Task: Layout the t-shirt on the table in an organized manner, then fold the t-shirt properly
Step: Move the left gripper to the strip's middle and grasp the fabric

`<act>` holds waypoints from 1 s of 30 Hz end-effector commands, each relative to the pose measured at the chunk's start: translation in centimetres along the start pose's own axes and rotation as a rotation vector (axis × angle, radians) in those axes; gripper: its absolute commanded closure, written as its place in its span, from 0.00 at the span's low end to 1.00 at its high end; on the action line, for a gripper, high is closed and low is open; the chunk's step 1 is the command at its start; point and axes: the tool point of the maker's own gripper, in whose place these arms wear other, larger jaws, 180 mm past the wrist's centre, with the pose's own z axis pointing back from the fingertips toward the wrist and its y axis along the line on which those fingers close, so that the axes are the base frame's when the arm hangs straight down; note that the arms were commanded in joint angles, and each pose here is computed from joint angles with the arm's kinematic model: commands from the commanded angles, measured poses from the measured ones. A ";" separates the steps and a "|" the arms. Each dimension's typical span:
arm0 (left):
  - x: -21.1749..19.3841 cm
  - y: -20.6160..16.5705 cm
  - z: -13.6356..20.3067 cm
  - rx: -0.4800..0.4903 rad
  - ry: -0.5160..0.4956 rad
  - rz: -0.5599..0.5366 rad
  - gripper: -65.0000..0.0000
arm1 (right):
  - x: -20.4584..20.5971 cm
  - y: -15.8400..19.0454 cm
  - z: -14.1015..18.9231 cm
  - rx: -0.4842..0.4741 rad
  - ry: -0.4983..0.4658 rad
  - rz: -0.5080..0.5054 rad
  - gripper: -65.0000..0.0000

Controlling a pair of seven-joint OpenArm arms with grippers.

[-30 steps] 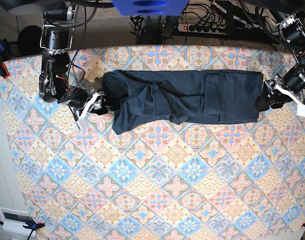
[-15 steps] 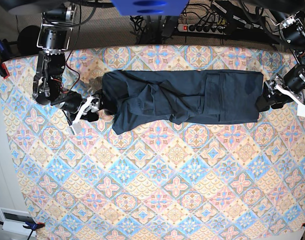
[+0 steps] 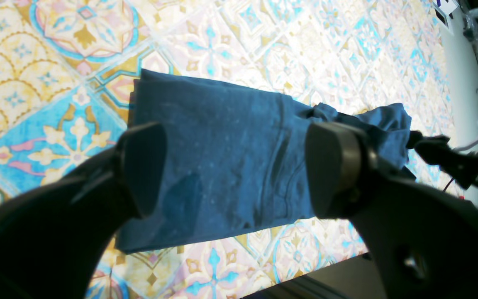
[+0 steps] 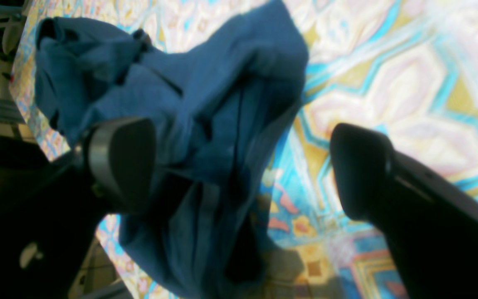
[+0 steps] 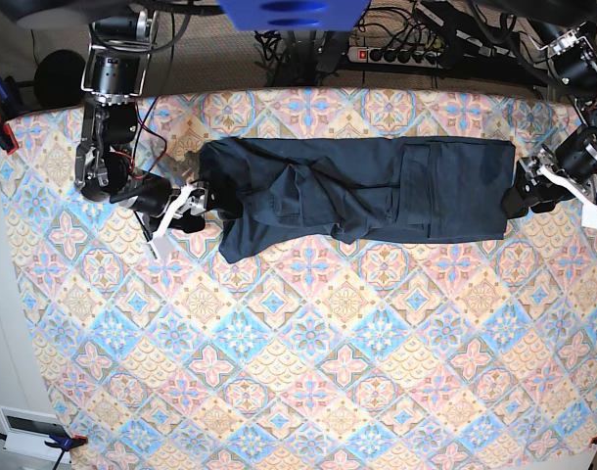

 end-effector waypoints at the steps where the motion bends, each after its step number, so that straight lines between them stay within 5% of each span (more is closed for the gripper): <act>1: 1.4 -0.4 0.4 -0.013 -0.035 -0.029 0.21 | 1.4 0.2 0.5 0.010 -0.048 0.022 0.00; 9: 1.3 -4.0 -1.1 -0.103 -0.083 -0.022 0.21 | 1.0 2.0 -1.1 0.062 -0.059 0.040 0.00; 20: 1.3 -16.1 -7.1 -0.429 -0.122 -0.018 0.21 | -0.8 1.4 -1.6 0.060 -0.024 -0.009 0.00; 30: 0.4 -16.7 -8.4 -0.406 -0.073 -0.058 0.21 | -2.0 0.8 -2.0 0.057 -0.055 -0.068 0.00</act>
